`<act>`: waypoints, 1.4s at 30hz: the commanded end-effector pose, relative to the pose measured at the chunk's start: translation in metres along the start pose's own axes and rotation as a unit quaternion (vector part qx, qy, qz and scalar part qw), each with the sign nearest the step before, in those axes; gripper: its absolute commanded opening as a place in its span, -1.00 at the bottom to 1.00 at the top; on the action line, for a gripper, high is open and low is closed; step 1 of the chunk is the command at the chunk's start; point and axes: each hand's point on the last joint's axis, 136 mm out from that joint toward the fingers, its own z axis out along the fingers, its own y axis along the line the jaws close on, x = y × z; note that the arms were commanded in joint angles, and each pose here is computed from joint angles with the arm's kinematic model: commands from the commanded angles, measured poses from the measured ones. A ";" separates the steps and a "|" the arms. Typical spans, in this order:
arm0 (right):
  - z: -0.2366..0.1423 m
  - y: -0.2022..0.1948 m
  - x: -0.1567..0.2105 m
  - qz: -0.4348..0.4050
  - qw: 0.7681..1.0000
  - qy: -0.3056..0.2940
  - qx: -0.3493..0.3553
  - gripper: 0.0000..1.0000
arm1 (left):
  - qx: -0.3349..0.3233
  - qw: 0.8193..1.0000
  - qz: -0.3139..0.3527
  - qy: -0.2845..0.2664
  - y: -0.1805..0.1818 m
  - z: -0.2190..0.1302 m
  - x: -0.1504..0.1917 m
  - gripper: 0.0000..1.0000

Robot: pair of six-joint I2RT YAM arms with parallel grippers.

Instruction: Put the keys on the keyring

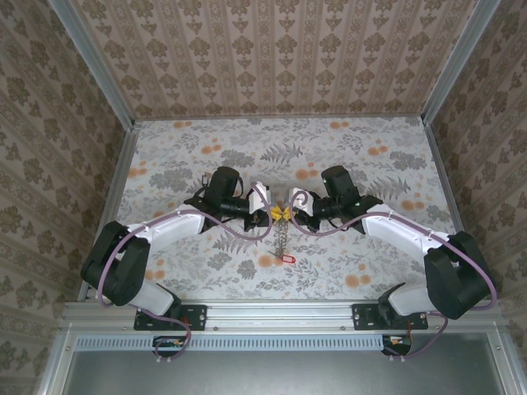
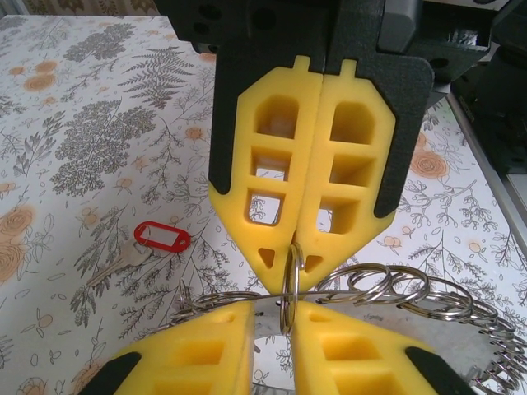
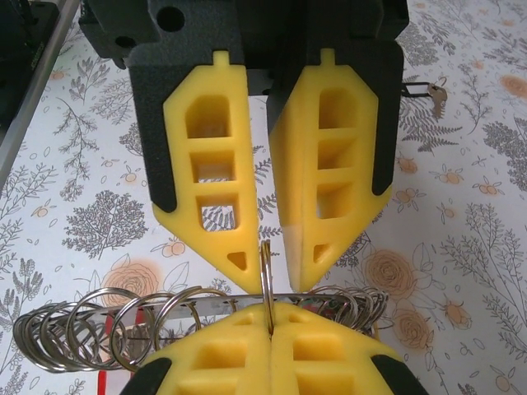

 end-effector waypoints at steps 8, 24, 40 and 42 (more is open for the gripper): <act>0.004 -0.004 -0.016 -0.014 1.000 -0.018 -0.019 -1.00 | -0.007 1.000 0.018 -0.018 0.004 -0.001 -0.017 -0.46; -0.013 -0.018 -0.017 0.024 0.998 -0.021 0.048 -0.47 | -0.028 1.000 0.009 -0.004 0.009 -0.002 -0.008 -1.00; -0.048 -0.099 0.126 0.525 0.777 0.224 0.264 -0.44 | -0.057 0.998 -0.016 -0.029 0.016 -0.012 -0.007 -1.00; -0.040 -0.099 0.136 0.554 0.755 0.238 0.257 -0.39 | -0.058 0.998 -0.018 -0.029 0.017 -0.012 -0.007 -1.00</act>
